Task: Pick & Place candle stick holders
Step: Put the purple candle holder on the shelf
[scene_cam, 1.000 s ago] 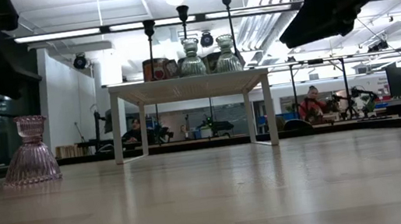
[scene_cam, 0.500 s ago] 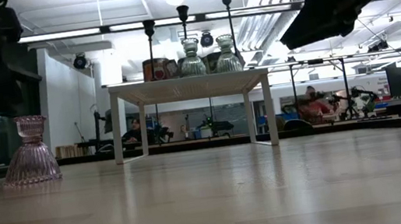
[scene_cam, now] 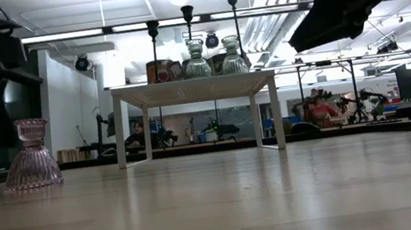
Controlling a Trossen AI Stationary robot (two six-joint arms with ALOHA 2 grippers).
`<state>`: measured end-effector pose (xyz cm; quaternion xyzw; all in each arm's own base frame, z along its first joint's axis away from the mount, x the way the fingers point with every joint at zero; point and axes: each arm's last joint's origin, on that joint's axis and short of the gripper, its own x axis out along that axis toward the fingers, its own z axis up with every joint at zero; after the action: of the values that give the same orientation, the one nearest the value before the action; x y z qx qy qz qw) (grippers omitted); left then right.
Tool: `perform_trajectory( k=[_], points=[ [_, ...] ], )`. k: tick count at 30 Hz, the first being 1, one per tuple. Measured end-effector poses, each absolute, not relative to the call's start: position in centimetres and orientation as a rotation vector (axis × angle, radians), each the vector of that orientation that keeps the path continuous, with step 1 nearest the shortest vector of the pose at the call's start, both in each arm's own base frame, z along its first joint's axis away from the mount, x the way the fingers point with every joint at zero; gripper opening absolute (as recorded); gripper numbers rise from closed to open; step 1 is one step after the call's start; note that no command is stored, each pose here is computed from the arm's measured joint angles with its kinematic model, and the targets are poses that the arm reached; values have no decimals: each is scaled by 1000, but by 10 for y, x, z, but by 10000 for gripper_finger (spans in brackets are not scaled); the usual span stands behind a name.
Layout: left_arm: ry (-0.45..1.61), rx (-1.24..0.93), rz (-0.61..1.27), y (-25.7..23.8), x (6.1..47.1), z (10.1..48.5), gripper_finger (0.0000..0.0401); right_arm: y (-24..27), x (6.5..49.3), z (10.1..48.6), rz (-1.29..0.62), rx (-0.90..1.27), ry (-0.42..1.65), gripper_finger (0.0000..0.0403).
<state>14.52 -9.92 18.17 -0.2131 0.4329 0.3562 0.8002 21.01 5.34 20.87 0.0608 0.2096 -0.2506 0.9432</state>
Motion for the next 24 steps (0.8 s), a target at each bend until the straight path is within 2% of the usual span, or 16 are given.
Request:
perform_trajectory(
  k=[4, 11, 24],
  points=[
    [915, -433, 825, -102, 150, 171, 379, 53, 210, 209, -510, 124, 428, 178],
    [753, -413, 880, -106, 160, 161, 378, 54, 210, 209, -499, 128, 432, 178],
    [625, -478, 997, -109, 166, 144, 378, 54, 210, 208, -483, 132, 440, 178]
  ],
)
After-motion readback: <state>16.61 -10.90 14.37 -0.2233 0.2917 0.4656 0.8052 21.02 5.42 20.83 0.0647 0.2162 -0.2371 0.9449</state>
